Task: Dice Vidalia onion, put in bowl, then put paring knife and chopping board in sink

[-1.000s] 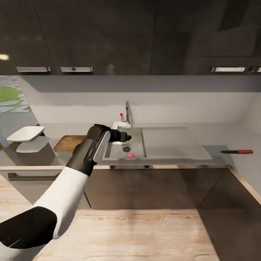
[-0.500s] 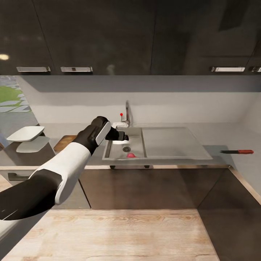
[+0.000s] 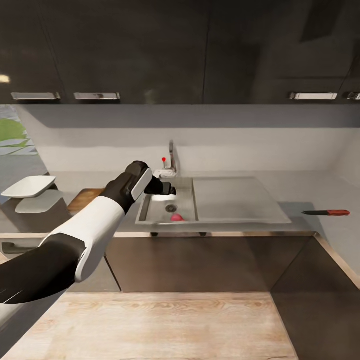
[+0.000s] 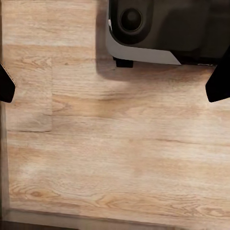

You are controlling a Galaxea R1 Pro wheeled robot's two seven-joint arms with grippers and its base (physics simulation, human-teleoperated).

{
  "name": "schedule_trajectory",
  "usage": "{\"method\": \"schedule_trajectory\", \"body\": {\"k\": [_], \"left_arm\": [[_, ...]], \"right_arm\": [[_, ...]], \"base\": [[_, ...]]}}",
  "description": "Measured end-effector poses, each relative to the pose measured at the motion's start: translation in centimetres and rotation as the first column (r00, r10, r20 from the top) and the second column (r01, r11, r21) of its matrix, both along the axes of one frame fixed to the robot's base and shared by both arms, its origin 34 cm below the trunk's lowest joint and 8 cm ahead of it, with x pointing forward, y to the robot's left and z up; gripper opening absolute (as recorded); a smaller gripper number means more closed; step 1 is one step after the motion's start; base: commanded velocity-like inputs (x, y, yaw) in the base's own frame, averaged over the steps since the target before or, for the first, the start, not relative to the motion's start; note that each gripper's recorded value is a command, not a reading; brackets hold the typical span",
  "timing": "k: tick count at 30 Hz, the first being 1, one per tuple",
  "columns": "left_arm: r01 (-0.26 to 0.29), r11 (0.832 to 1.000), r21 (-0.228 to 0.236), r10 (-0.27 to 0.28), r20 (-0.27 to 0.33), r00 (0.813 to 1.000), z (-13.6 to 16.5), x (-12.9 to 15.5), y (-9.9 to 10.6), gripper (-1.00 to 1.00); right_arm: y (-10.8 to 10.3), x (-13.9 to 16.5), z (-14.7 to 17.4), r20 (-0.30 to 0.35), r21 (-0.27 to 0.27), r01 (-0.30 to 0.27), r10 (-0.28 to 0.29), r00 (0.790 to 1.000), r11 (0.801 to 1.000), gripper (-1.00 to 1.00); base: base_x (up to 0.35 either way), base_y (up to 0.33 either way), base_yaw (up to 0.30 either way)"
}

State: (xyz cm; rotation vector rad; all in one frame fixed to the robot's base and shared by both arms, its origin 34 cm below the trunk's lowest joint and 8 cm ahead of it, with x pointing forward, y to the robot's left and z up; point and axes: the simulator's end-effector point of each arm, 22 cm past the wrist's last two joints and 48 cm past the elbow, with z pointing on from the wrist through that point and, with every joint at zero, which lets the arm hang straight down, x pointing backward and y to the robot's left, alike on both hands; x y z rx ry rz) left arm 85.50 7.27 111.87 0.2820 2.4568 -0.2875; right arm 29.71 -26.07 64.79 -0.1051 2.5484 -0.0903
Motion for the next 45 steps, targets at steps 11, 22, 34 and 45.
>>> {"method": "schedule_trajectory", "body": {"k": [11, 22, 34, 45], "left_arm": [[-0.003, 1.0, 0.003, 0.003, -0.005, 1.0, -0.2, 0.0, 0.2, 1.0], [-0.009, 1.0, 0.012, 0.009, -0.004, 1.0, -0.4, 0.1, 0.6, 1.0], [-0.068, 0.993, 0.096, 0.074, -0.06, 0.995, -5.2, -0.7, 3.7, 1.0], [-0.097, 0.984, 0.151, 0.112, -0.092, 0.989, -8.1, -1.3, 5.1, 1.0]], "right_arm": [[0.0, 0.0, 0.0, 0.001, 0.0, 0.001, -0.001, 1.0, 1.0, 1.0], [0.0, 0.0, 0.0, -0.001, 0.0, 0.003, -0.003, 1.0, 1.0, 1.0], [0.0, -0.5, -0.3, -0.016, 0.0, 0.003, -0.003, 1.0, 1.0, 1.0], [-0.1, -1.1, -0.6, -0.031, 0.0, 0.003, -0.003, 1.0, 1.0, 1.0]], "base": [[0.206, -0.204, 0.0], [0.095, -0.096, 0.0], [0.003, -0.003, 0.0], [0.0, 0.0, 0.0]]}}
